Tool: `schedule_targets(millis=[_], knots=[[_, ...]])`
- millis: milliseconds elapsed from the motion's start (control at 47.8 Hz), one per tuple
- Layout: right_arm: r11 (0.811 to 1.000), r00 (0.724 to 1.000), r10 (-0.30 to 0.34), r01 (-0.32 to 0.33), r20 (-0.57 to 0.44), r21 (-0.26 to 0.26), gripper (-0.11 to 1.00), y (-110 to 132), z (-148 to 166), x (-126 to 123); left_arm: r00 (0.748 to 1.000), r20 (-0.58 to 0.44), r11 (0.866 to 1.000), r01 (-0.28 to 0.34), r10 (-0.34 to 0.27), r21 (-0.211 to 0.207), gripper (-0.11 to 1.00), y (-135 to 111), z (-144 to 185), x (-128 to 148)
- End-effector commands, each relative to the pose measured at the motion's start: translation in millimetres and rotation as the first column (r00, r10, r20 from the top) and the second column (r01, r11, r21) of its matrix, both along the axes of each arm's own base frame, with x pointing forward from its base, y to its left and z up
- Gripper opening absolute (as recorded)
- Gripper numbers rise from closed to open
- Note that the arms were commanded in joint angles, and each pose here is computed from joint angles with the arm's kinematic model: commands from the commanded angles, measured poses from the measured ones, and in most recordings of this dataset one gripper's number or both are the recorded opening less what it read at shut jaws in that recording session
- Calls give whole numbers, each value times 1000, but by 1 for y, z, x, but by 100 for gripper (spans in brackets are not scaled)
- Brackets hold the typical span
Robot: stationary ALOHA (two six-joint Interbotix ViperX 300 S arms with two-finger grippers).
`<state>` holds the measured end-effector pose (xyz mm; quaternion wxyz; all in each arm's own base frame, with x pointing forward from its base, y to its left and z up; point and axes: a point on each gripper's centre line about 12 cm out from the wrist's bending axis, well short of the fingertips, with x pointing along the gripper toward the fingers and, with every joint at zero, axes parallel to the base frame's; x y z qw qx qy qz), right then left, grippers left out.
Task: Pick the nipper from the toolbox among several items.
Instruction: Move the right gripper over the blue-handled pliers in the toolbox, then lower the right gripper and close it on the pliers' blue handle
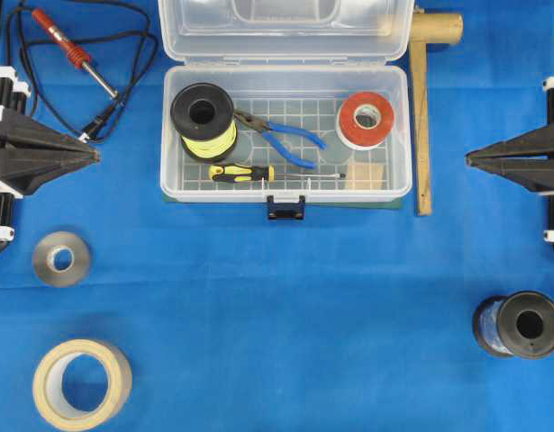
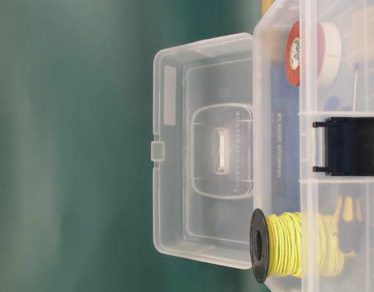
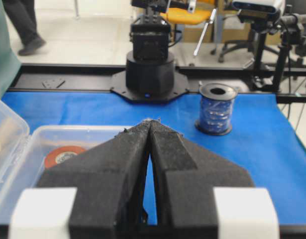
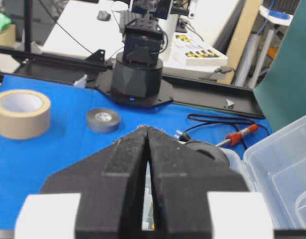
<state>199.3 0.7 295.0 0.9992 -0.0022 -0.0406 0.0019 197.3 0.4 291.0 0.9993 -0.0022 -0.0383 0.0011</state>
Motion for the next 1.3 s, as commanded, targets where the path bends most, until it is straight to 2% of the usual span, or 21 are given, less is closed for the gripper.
schedule_targets(millis=[0, 84, 188, 335, 398, 503, 565, 628, 649, 712, 775, 817, 859, 1026, 1194, 1277], knots=[[1000, 1000, -11, 11, 28, 3, 0, -2, 11, 2, 1000, 31, 1000, -3, 4, -29, 0, 0, 10, 2], [999, 999, -35, 35, 0, 9, 0, -7, 19, 8, 999, 32, 1000, -2, 3, -30, 0, 0, 10, 2], [995, 989, -95, 99, -110, 22, 0, -22, 25, 25, 999, 41, 1000, -2, 4, -30, 0, 0, 12, 2], [981, 937, -163, 188, -309, 53, 0, -46, 18, 60, 999, 41, 999, -3, 4, -32, 0, 1, 12, 2], [975, 907, -177, 213, -381, 54, 0, -55, 12, 76, 999, 41, 999, -4, 6, -36, 0, 1, 12, 2], [968, 843, -192, 248, -502, 45, 1, -71, -1, 106, 999, 40, 999, -6, 8, -39, 0, 1, 11, 2], [964, 791, -197, 265, -580, 35, 2, -81, -12, 123, 999, 37, 999, -6, 8, -45, 0, 1, 11, 3], [962, 741, -195, 274, -643, 24, 13, -88, -22, 137, 999, 35, 999, -6, 8, -45, 0, 1, 10, 3], [961, 716, -193, 275, -670, 18, 19, -91, -26, 144, 999, 35, 999, -6, 8, -47, 0, 1, 10, 3], [963, 667, -190, 270, -721, -4, 39, -96, -35, 156, 999, 34, 999, -6, 8, -47, 0, 1, 10, 3], [965, 606, -188, 262, -773, -29, 60, -100, -47, 168, 999, 34, 999, -6, 8, -47, 0, 1, 10, 3], [966, 578, -187, 255, -794, -42, 71, -103, -53, 175, 999, 34, 999, -6, 8, -47, 0, 1, 10, 3], [967, 555, -185, 249, -811, -50, 76, -105, -63, 184, 999, 34, 999, -6, 8, -47, 0, 1, 10, 3], [969, 489, -174, 240, -855, -60, 68, -114, -98, 206, 1000, 29, 999, -7, 8, -47, 0, 1, 8, 3], [965, 430, -167, 255, -887, -58, 68, -126, -132, 217, 1000, 26, 999, -7, 8, -47, 0, 1, 8, 4], [965, 426, -166, 255, -889, -57, 68, -128, -142, 222, 1000, 24, 999, -7, 8, -47, 0, 1, 7, 4]])
